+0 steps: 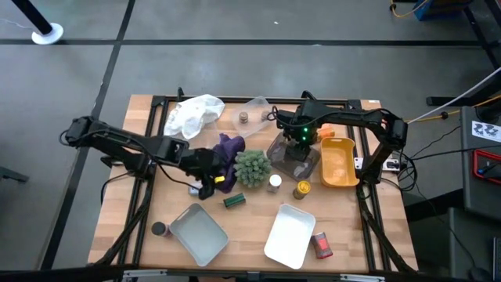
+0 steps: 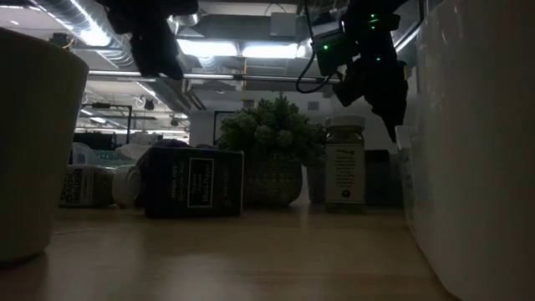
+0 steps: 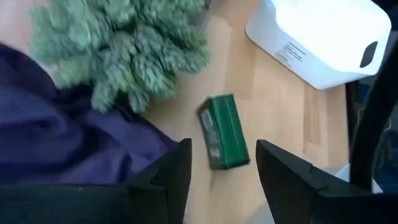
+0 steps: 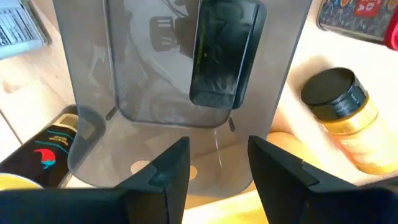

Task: Sort spices by type
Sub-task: Put the green seasoning can into the black bin

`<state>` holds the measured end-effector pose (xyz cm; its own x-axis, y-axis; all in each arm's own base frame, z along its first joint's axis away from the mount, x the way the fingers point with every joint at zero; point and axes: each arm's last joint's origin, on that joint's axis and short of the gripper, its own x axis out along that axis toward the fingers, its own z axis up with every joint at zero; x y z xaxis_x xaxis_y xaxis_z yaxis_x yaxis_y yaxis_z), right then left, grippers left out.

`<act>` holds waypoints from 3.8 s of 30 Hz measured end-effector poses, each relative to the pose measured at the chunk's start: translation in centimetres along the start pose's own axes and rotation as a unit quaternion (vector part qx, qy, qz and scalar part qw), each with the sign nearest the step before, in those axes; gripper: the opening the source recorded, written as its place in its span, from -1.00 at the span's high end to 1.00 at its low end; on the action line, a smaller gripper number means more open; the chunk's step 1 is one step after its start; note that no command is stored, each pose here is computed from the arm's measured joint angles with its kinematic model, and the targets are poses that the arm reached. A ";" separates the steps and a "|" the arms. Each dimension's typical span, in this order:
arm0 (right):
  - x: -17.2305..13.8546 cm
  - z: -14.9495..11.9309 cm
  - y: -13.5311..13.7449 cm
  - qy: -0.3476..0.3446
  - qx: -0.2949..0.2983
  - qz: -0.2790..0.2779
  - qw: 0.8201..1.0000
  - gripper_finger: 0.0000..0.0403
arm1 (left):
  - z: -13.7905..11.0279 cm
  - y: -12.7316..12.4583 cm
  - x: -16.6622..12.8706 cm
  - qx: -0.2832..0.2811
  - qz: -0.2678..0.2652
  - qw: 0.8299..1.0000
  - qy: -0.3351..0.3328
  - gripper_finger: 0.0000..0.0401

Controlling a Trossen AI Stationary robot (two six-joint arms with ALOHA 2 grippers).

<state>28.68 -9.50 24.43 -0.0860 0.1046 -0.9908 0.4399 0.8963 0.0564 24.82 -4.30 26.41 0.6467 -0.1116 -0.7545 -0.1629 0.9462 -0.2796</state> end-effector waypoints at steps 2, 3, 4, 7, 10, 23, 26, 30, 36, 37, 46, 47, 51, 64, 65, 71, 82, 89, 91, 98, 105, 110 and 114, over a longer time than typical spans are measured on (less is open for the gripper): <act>0.0 -0.1 0.0 0.004 0.000 0.000 1.000 0.19 | -0.1 -0.3 0.0 -0.014 -0.005 1.000 0.001 0.19; 0.0 -0.1 0.0 0.006 0.000 -0.001 1.000 0.19 | -0.2 -0.5 0.0 -0.025 -0.006 1.000 0.002 0.19; 0.0 -0.1 0.0 0.006 0.000 -0.001 1.000 0.19 | -0.3 -0.6 0.0 -0.035 -0.008 0.999 0.004 0.19; 0.0 -0.1 0.0 0.006 0.000 -0.001 1.000 0.19 | -1.0 -1.3 0.2 -0.039 -0.009 0.999 0.024 0.19; 0.0 -0.1 0.0 0.005 0.000 -0.001 1.000 0.19 | -2.0 -2.5 0.7 -0.009 -0.014 0.998 0.054 0.19; 0.0 0.0 0.0 0.001 0.000 0.000 1.000 0.19 | -4.3 -4.5 4.9 0.031 0.049 0.994 0.095 0.16; 0.0 0.0 0.0 0.001 0.000 0.000 1.000 0.19 | -4.2 -4.3 5.3 0.007 0.057 0.993 0.098 0.08; 0.0 0.0 0.0 0.001 0.000 0.000 1.000 0.19 | -3.9 -4.3 5.8 -0.010 0.053 0.995 0.087 -0.09; 0.0 0.0 0.0 0.001 0.000 -0.005 1.000 0.19 | -3.9 -4.6 6.8 -0.005 0.045 0.996 0.077 -0.26; 0.0 0.0 0.0 0.002 0.000 -0.005 1.000 0.19 | -4.0 -4.6 7.1 -0.007 0.048 0.995 0.081 -0.27; 0.0 0.0 0.0 0.001 -0.012 -0.006 1.000 0.19 | -4.7 -4.5 9.5 -0.010 0.064 0.993 0.102 -0.28; 0.0 0.0 0.0 0.001 -0.012 -0.006 1.000 0.19 | -4.8 -4.5 9.6 -0.008 0.064 0.993 0.103 -0.28; 0.0 0.0 0.0 0.001 -0.012 -0.006 1.000 0.19 | -4.7 -4.5 9.8 -0.008 0.061 0.993 0.098 -0.28; 0.0 0.1 0.0 -0.008 -0.025 -0.005 1.000 0.19 | -5.0 -4.2 11.9 -0.015 0.067 0.993 0.099 -0.28; 0.0 0.2 0.0 -0.009 -0.026 -0.005 1.000 0.19 | -5.0 -4.2 12.0 -0.015 0.066 0.993 0.098 -0.28; 0.0 0.2 0.0 -0.012 -0.027 -0.005 1.000 0.19 | -4.9 -4.0 12.0 -0.017 0.075 0.992 0.096 -0.15; 0.0 0.2 0.0 -0.012 -0.031 -0.005 0.999 0.19 | -4.6 -3.6 12.0 -0.020 0.078 0.992 0.094 0.42; 0.0 0.2 0.0 -0.012 -0.033 -0.005 0.999 0.19 | -3.7 -2.8 10.7 -0.043 0.054 0.989 0.130 0.42; 0.0 0.2 0.0 -0.012 -0.040 -0.005 0.999 0.19 | -2.9 -2.7 9.9 -0.047 0.051 0.989 0.128 0.42; -1.5 -0.9 0.0 -0.037 -0.054 -0.003 0.998 0.19 | 0.6 -2.7 7.1 -0.001 0.027 0.995 0.099 0.42; -4.9 -3.8 -0.1 -0.104 -0.074 0.002 0.992 0.19 | 4.6 -2.0 5.3 0.028 0.012 0.999 0.043 0.42; -7.2 -6.1 -0.2 -0.170 -0.102 0.001 0.980 0.19 | 7.3 -1.0 3.9 0.040 0.010 0.999 0.002 0.42; -9.0 -6.8 -0.1 -0.253 -0.138 0.017 0.958 0.19 | 9.1 -0.1 3.0 0.055 0.017 0.998 -0.030 0.42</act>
<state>23.29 -7.57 34.14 0.3984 -0.0233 -0.9169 0.1755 0.9831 0.0513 33.52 -1.94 29.59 0.6861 -0.0639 -0.7247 -0.1048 0.9771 -0.1853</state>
